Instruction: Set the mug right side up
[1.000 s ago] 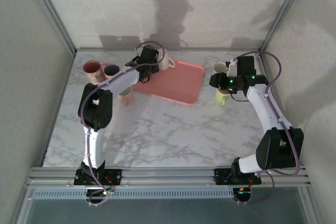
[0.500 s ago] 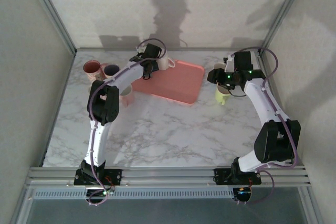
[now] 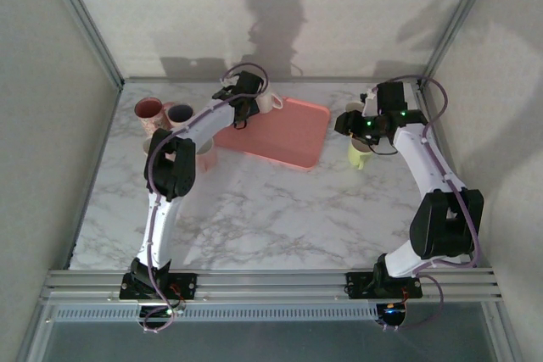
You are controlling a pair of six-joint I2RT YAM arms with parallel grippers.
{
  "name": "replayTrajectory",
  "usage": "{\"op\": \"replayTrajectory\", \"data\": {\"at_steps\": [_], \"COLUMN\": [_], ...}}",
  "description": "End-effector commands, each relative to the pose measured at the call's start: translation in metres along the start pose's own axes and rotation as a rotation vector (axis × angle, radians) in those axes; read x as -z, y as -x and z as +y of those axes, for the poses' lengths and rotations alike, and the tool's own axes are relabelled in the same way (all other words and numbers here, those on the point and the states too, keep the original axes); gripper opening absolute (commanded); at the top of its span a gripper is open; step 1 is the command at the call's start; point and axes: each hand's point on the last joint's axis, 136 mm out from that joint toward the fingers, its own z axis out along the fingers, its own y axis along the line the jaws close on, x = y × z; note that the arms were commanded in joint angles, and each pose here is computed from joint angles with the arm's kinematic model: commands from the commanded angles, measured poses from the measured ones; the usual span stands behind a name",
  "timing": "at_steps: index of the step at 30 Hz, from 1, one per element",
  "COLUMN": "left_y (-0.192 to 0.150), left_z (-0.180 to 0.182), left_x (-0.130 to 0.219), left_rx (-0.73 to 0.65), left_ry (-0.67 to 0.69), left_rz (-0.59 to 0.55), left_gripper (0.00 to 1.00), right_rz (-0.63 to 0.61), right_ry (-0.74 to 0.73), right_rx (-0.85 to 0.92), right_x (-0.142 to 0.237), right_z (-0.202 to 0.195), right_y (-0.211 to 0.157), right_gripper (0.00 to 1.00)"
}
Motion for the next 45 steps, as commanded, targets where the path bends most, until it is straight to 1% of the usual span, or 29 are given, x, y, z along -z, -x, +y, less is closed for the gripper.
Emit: {"op": "replayTrajectory", "data": {"at_steps": [1,3,6,8,11,19,24,30,38,45], "left_y": [-0.024,-0.022,-0.021,-0.021,-0.029,-0.035,-0.034,-0.035,-0.032,-0.028], "left_z": [-0.002,-0.005,-0.008,-0.014,-0.016,-0.008,-0.001,0.005,0.018,0.04], "left_x": [-0.005,0.004,0.008,0.007,-0.003,-0.018,-0.026,-0.031,-0.023,-0.01], "left_rx": [0.045,0.06,0.083,0.089,0.099,0.133,0.132,0.112,0.07,0.05], "left_ry": [0.027,0.027,0.004,-0.02,-0.007,0.044,0.076,0.104,0.141,0.155], "left_rz": [0.049,0.028,0.025,0.032,0.06,0.076,0.067,0.068,0.064,0.059], "left_gripper": [0.52,0.53,0.54,0.55,0.56,0.5,0.45,0.42,0.33,0.32], "right_rz": [-0.005,-0.015,-0.018,-0.02,-0.02,-0.034,-0.041,-0.039,-0.049,-0.068], "right_ry": [0.018,0.021,0.021,0.021,0.019,0.028,0.034,0.041,0.05,0.055], "right_rx": [0.021,0.024,0.031,0.036,0.032,0.022,0.025,0.015,-0.002,-0.01], "right_x": [0.006,0.008,0.01,0.011,0.01,0.011,0.013,0.014,0.018,0.028], "right_z": [0.009,0.009,0.01,0.01,0.008,0.01,0.01,0.007,0.007,0.012], "right_y": [0.003,0.004,0.004,0.004,0.003,0.009,0.011,0.011,0.013,0.014], "right_gripper": [0.56,0.56,0.56,0.56,0.57,0.57,0.57,0.57,0.56,0.57]}}
